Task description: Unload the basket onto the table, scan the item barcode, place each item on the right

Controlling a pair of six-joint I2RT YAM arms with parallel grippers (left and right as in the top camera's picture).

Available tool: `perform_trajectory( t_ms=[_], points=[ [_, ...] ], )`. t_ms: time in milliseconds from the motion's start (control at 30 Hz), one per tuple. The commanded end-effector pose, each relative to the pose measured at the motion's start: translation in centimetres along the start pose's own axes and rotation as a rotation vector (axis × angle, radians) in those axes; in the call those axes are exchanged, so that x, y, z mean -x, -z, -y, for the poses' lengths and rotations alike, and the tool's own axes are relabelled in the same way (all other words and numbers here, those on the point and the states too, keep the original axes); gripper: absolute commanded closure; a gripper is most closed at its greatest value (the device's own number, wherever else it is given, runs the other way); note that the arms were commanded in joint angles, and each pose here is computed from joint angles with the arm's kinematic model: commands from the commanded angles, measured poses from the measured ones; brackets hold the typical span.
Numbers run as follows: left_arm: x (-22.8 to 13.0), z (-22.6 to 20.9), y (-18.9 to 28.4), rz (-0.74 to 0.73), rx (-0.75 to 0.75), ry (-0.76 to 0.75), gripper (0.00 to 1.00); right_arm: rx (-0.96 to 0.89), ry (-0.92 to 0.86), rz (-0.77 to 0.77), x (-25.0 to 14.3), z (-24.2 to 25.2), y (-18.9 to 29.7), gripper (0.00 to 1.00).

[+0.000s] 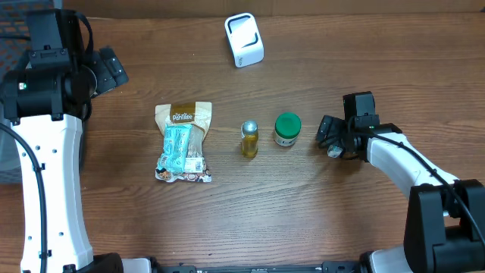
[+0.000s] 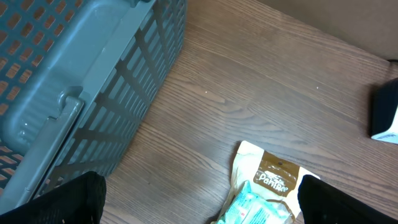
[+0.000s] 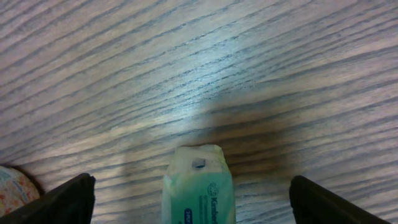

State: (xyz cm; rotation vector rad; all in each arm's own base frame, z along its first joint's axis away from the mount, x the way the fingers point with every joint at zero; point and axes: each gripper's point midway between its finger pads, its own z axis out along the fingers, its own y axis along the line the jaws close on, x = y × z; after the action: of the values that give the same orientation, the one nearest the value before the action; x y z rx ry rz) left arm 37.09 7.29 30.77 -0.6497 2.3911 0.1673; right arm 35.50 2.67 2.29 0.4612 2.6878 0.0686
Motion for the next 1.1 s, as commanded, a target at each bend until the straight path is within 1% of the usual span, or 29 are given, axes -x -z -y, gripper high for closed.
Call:
perform_trajectory(
  t_ms=[0, 100, 167, 267, 300, 400, 533, 667, 767, 900, 1067],
  points=[
    [0.2, -0.3, 0.0, 0.008, 0.016, 0.004, 0.01, -0.004, 0.002, 0.006, 0.1, 0.1, -0.1, 0.02],
    [0.2, -0.3, 0.0, 0.008, 0.016, 0.004, 0.00, 0.001, 0.003, 0.018, 0.5, -0.1, 0.0, 0.02],
    [0.2, -0.3, 0.0, 0.008, 0.016, 0.004, 0.00, 0.011, 0.042, 0.044, 2.1, -0.7, 1.1, 0.02],
    [0.2, -0.3, 0.0, 0.008, 0.016, 0.004, 0.00, 0.016, 0.050, 0.067, 3.9, -1.3, 3.0, 0.02],
    [0.2, -0.3, 0.0, 0.008, 0.016, 0.004, 0.00, 0.021, 0.047, 0.085, 5.1, -1.7, 4.5, 0.02],
    [0.2, -0.3, 0.0, 0.008, 0.016, 0.004, 0.01, 0.035, 0.035, 0.087, 5.5, -2.1, 4.9, 0.02],
    [0.2, -0.3, 0.0, 0.008, 0.016, 0.004, 0.01, 0.147, 0.042, 0.060, 5.2, -4.1, 5.1, 0.00],
    [0.2, -0.3, 0.0, 0.008, 0.016, 0.004, 0.00, 0.221, 0.046, 0.071, 6.3, -5.7, 6.4, 0.05],
    [0.2, -0.3, 0.0, 0.008, 0.016, 0.004, 0.00, 0.285, 0.053, 0.059, 7.3, -7.3, 8.4, 0.08],
    [0.2, -0.3, 0.0, 0.008, 0.016, 0.004, 0.00, 0.370, 0.082, 0.028, 8.1, -9.9, 12.5, 0.10],
    [0.2, -0.3, 0.0, 0.008, 0.016, 0.004, 0.01, 0.425, 0.161, 0.013, 7.3, -13.5, 15.9, 0.10]
  ],
)
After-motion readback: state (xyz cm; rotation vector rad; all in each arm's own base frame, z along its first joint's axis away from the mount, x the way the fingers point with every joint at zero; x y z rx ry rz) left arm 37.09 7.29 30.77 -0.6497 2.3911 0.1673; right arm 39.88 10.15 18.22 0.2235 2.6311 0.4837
